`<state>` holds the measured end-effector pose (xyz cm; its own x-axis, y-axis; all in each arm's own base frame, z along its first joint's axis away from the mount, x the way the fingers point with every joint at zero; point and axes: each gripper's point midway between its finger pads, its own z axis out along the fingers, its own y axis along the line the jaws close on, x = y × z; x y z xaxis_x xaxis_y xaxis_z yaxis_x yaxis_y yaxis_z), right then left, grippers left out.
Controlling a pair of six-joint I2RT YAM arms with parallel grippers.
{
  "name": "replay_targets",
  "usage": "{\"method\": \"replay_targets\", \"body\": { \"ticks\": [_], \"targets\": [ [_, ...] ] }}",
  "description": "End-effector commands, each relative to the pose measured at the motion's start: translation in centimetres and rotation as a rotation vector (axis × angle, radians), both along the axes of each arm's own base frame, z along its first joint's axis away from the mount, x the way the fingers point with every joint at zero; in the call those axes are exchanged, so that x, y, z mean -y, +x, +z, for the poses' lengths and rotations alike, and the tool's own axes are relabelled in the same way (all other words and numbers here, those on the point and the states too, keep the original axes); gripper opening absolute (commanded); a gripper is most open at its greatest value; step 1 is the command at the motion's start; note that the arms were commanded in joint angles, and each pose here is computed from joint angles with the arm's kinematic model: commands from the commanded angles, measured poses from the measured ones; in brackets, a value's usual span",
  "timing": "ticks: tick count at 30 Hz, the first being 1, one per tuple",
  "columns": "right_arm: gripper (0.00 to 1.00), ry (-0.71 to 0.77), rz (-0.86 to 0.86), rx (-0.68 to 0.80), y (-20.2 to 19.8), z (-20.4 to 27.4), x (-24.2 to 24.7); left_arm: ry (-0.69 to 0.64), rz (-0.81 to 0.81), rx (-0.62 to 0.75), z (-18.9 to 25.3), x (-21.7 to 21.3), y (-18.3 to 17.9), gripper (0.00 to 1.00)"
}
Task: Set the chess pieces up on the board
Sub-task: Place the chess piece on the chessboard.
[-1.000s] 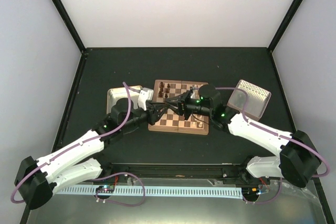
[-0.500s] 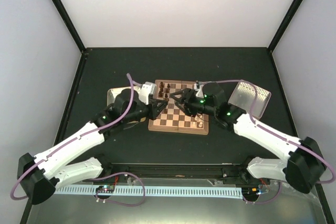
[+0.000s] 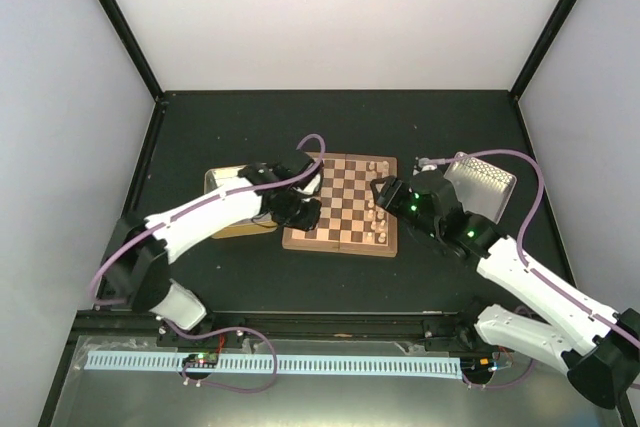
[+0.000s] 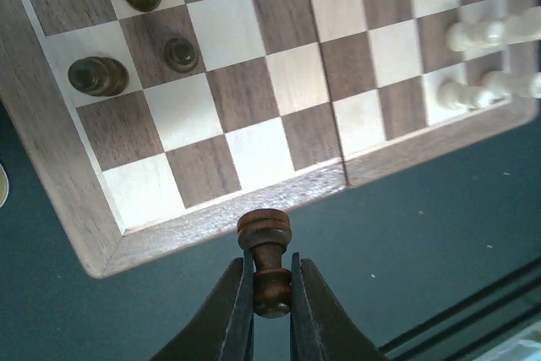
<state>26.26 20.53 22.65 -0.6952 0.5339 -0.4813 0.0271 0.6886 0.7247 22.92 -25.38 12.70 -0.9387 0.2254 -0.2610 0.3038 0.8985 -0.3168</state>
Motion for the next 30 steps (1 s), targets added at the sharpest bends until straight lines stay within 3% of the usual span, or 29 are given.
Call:
{"method": "replay_targets", "body": {
  "ticks": [1,17,30],
  "targets": [
    [0.62,-0.151,-0.062,0.013,-0.1,-2.1,2.8,0.132,-0.025,-0.059,-1.2,-0.2,0.7,0.03],
    [0.63,-0.185,-0.048,0.019,-0.3,-3.1,3.2,0.343,-0.04,-0.157,-5.9,-0.6,3.2,0.07],
    [0.63,-0.19,-0.051,0.02,-0.4,-3.0,3.3,0.341,-0.035,-0.156,-6.7,-0.3,4.3,0.13]
  ]
}}
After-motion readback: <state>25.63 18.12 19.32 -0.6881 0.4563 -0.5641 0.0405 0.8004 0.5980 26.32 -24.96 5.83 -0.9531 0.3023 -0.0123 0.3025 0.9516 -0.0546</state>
